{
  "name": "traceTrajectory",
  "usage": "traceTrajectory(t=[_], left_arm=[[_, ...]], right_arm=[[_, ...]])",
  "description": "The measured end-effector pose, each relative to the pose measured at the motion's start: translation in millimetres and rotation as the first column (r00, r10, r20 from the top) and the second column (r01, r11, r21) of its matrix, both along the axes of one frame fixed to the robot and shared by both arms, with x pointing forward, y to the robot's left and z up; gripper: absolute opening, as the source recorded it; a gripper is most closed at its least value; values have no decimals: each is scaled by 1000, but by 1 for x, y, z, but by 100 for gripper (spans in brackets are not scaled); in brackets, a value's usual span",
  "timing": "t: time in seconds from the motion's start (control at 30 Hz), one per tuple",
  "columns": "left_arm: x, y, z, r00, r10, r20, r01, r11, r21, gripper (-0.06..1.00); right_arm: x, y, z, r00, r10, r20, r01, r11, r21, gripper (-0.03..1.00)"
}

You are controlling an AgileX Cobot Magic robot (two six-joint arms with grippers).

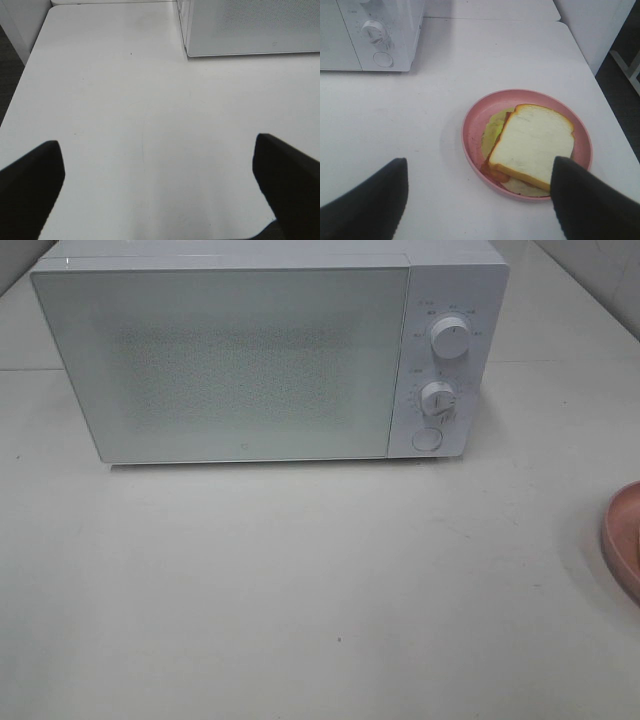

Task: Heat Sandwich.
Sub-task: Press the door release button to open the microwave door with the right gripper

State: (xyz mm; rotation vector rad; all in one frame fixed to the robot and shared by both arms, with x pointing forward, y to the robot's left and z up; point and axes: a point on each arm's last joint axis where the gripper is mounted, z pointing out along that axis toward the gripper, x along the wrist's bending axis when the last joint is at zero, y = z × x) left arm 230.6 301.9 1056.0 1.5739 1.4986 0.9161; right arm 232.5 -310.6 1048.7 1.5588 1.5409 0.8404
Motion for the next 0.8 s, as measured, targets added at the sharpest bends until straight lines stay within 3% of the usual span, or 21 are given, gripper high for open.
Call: traceTrajectory(t=[0.8], left_arm=[[0,0,0,1000,0,0,0,1000,0,97]], right_arm=[[4,4,11,1000,27,4,-27,999,37,76]])
